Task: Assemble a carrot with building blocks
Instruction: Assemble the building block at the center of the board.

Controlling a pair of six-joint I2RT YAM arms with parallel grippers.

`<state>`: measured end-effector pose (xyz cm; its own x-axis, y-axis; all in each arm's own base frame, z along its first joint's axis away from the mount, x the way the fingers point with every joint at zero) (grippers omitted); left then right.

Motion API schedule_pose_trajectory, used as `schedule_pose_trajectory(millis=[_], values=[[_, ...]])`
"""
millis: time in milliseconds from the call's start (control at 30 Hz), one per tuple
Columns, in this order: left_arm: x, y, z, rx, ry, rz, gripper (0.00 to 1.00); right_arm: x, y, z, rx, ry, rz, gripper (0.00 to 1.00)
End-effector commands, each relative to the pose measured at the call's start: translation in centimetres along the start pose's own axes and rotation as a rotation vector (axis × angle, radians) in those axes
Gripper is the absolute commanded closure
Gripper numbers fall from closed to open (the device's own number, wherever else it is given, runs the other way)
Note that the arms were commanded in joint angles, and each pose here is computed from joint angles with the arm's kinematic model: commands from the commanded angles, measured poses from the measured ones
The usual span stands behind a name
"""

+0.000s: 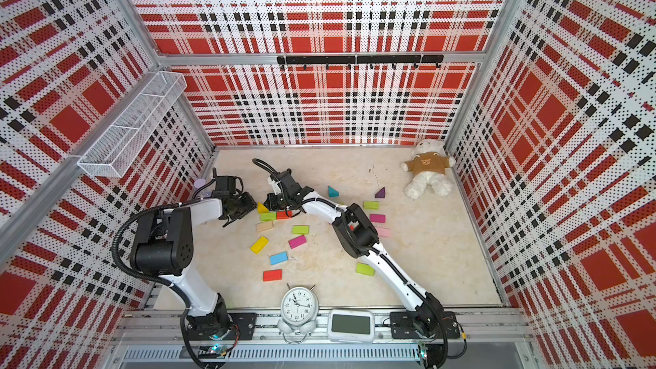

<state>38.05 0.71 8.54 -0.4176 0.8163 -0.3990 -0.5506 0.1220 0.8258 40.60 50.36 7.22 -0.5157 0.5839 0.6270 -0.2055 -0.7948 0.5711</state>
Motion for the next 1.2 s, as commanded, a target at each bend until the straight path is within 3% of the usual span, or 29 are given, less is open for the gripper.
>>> schedule_pose_trajectory(millis=[0, 1167], values=[[0.15, 0.21, -0.98, 0.027, 0.011, 0.001, 0.59, 1.33, 1.04, 0.69, -0.017, 0.013, -0.002, 0.82], [-0.21, 0.91, -1.25, 0.020, 0.005, -0.004, 0.59, 1.91, 1.70, 0.51, -0.025, 0.018, -0.007, 0.84]])
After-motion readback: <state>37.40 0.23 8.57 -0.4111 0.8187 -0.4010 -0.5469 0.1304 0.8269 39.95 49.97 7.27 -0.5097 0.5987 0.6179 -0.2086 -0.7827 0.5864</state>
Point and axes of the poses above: each gripper's point midway between its finger pads, its own y axis back along the fingers, its own x axis along the line the jaws close on, z = x × y, the point moved 7 cm from there along y, back along the fingers
